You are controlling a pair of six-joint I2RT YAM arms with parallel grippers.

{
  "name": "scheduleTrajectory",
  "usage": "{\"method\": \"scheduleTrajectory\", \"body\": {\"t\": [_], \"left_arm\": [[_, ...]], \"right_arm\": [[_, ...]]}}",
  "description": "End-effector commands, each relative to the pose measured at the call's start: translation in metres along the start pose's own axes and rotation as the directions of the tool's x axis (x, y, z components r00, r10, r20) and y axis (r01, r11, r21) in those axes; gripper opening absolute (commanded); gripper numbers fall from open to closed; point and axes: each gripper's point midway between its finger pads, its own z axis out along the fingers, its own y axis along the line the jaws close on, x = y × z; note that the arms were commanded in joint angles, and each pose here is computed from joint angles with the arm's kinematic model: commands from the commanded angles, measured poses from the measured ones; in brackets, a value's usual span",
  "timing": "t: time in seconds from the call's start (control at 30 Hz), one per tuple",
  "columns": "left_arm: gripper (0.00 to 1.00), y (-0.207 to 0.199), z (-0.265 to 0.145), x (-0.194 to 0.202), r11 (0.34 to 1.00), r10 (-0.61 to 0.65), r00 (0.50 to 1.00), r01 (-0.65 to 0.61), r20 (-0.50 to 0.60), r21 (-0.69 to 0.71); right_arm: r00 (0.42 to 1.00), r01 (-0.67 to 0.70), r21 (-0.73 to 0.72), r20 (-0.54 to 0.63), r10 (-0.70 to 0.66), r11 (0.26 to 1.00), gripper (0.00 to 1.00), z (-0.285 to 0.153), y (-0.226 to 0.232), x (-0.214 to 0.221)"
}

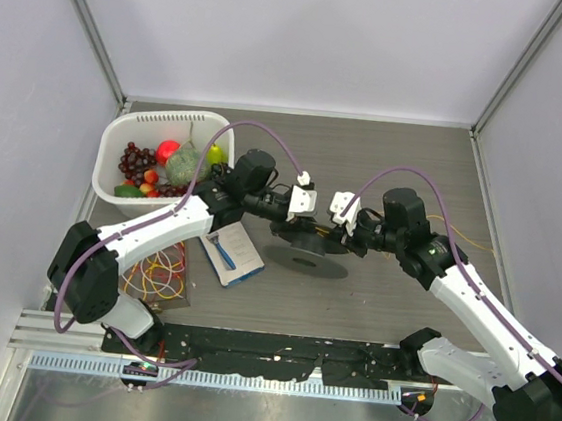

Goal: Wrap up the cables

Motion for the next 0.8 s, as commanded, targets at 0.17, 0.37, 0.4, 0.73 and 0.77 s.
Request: {"method": "scheduleTrajectory", "body": {"t": [0.17, 0.37, 0.4, 0.73, 0.77], "left_arm": [[0.0, 0.008, 0.003, -0.013, 0.999, 0.021, 1.0, -0.02, 0.022, -0.037], [0.0, 0.016, -0.012, -0.023, 0.996, -0.034, 0.996, 0.04, 0.076, -0.077], [0.0, 0.015, -0.015, -0.025, 0.997, -0.026, 0.996, 0.033, 0.088, -0.075], [0.0, 0.027, -0.045, -0.065, 0.996, 0.023, 0.98, -0.005, 0.197, -0.09], [0.0, 0.029, -0.049, -0.068, 0.996, 0.014, 0.978, 0.003, 0.206, -0.085]], "right_arm": [[0.989, 0.051, 0.074, 0.132, -0.061, 0.996, 0.01, -0.008, -0.02, -0.046], [0.993, 0.001, 0.127, 0.113, -0.015, 0.992, 0.52, -0.013, -0.027, -0.043], [0.994, -0.007, 0.149, 0.112, -0.009, 0.989, 0.61, -0.016, -0.03, -0.043], [1.0, -0.026, 0.21, 0.021, 0.022, 0.977, 0.78, -0.038, -0.029, -0.01], [1.0, -0.028, 0.218, 0.004, 0.027, 0.975, 0.78, -0.041, -0.031, -0.003]]}}
